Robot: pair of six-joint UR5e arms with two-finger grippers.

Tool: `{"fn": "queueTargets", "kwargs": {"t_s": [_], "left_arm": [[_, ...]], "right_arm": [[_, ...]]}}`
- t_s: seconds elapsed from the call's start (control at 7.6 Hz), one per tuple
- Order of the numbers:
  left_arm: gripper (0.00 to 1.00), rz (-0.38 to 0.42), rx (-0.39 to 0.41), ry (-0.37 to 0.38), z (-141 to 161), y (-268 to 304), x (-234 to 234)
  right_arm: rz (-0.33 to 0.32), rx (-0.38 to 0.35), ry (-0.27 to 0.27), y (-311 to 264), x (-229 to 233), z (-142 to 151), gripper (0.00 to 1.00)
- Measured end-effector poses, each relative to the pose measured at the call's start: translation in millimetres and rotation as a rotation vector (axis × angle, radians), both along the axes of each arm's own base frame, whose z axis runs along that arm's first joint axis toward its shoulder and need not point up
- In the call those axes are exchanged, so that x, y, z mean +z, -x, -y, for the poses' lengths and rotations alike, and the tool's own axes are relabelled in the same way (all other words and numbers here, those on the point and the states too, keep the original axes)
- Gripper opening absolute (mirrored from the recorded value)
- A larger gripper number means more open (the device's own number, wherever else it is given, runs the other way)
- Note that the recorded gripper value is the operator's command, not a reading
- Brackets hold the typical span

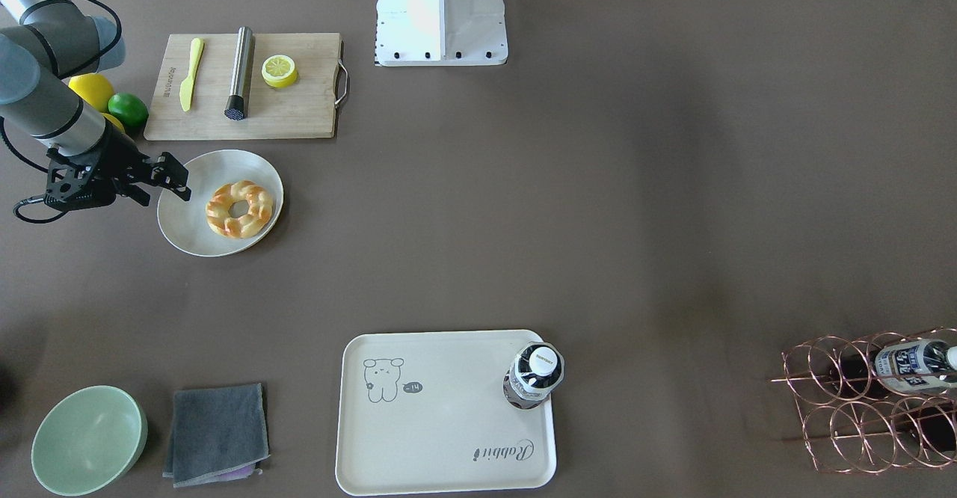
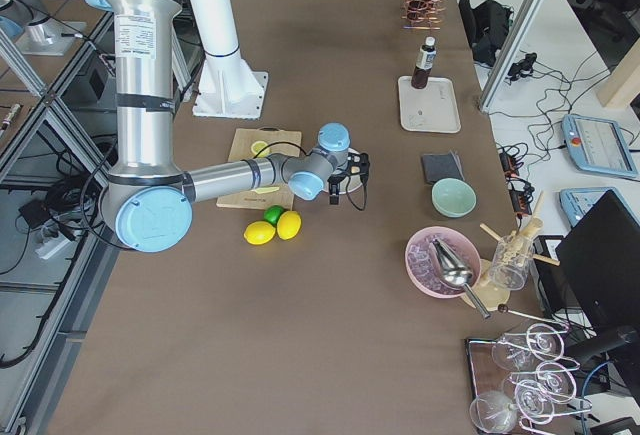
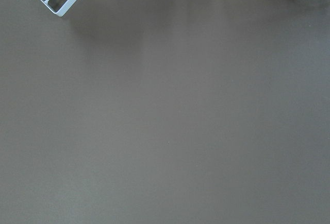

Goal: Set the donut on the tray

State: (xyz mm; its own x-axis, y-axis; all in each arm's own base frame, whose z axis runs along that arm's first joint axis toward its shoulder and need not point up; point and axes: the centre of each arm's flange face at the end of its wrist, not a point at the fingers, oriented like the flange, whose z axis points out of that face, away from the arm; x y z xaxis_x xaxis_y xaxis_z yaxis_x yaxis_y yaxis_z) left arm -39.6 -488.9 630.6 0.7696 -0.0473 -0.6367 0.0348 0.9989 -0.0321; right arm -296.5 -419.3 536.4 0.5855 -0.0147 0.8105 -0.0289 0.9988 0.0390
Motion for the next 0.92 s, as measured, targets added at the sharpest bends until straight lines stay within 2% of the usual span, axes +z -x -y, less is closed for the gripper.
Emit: {"fn": "queueTargets", "kwargs": {"t_s": [0.66,0.92], "left_arm": [[0.98,0.000,-0.004,-0.005,0,2,-2],[0.98,0.000,-0.006,-0.008,0,3,-3]], "right_arm": [[-0.003,0.013,-0.014,-3,-3,-1,0.00],[0.057,0.026,-0.034,-24,-18,3,0.00]]}}
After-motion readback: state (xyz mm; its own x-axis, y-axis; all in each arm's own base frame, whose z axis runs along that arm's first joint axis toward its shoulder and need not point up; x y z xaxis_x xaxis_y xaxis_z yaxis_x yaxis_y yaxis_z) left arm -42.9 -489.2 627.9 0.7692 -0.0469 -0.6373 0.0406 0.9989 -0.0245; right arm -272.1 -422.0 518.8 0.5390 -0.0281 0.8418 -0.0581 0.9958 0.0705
